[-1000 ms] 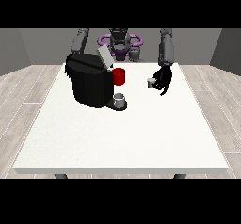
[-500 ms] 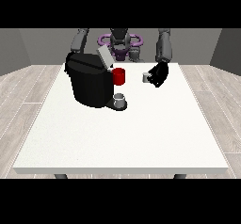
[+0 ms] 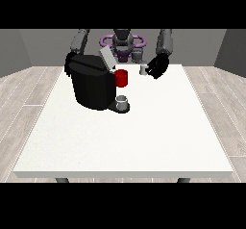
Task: Insert the coffee pod into the coffee machine and close the lid
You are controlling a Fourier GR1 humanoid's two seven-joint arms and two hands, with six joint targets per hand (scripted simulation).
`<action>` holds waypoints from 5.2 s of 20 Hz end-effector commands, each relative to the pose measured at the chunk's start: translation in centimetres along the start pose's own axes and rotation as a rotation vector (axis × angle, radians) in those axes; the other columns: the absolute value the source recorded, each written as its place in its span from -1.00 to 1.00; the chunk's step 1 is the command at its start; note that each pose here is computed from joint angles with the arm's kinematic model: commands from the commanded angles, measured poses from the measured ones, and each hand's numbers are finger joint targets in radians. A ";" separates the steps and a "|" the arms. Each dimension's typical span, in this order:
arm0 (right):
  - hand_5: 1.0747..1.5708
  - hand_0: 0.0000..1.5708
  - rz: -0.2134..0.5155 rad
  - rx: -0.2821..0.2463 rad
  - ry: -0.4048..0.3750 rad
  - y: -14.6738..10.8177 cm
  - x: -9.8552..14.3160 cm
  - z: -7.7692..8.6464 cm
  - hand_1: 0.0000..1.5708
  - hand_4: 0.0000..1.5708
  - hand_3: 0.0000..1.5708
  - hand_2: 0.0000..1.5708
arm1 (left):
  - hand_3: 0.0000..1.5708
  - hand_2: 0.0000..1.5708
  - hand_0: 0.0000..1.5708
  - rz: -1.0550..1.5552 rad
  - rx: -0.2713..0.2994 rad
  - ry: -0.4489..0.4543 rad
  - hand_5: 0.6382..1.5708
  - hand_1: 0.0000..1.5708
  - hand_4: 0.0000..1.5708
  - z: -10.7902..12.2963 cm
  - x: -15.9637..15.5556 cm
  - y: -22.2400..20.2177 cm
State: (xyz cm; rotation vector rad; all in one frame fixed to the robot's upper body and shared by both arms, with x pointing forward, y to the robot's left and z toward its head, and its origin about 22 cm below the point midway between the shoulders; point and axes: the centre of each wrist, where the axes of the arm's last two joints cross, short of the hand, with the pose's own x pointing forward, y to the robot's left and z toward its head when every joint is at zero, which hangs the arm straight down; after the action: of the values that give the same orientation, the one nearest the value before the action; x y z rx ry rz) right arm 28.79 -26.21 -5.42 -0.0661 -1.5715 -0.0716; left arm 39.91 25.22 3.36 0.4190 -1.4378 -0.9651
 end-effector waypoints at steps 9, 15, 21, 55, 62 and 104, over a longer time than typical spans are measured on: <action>1.00 -1.00 0.039 0.026 0.051 -0.5 -0.3 0.6 -1.00 -0.68 -1.00 -1.00 | 0.77 0.84 0.85 0.041 -0.073 -0.001 1.00 0.85 -0.23 -0.9 3.0 0.6; 1.00 -1.00 0.048 0.031 0.058 0.6 -1.2 1.3 -1.00 -0.60 -1.00 -1.00 | 0.73 0.80 0.74 0.092 -0.062 -0.051 1.00 0.74 -0.16 -2.5 7.4 1.7; 1.00 -1.00 0.003 0.051 -0.055 -0.2 0.4 -0.5 -1.00 -0.77 -1.00 -1.00 | 0.59 0.87 0.91 0.086 0.068 -0.076 1.00 0.91 -0.21 -3.3 10.3 7.5; 1.00 -1.00 -0.002 0.209 -0.219 1.4 4.6 -5.3 -1.00 -0.73 -1.00 -1.00 | 0.74 0.88 0.89 0.106 0.317 -0.116 1.00 0.89 -0.19 -2.6 13.7 18.3; 1.00 -1.00 0.015 0.218 -0.232 0.6 6.8 -6.8 -1.00 -0.67 -1.00 -1.00 | 0.74 0.83 0.80 0.099 0.334 -0.092 1.00 0.80 -0.20 -3.1 13.6 17.7; 1.00 -1.00 0.040 0.350 -0.176 9.6 6.8 5.5 -1.00 -0.75 -1.00 -1.00 | -1.00 -1.00 -1.00 0.904 0.128 0.184 1.00 -1.00 -0.84 19.0 -14.2 -13.7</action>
State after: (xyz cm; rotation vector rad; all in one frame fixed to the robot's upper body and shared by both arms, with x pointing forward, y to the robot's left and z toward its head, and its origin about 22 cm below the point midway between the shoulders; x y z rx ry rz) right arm 23.77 -17.82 -2.71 0.1642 -1.6604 0.2203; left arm 21.18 32.80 -13.11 -0.0957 -1.3103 -0.1107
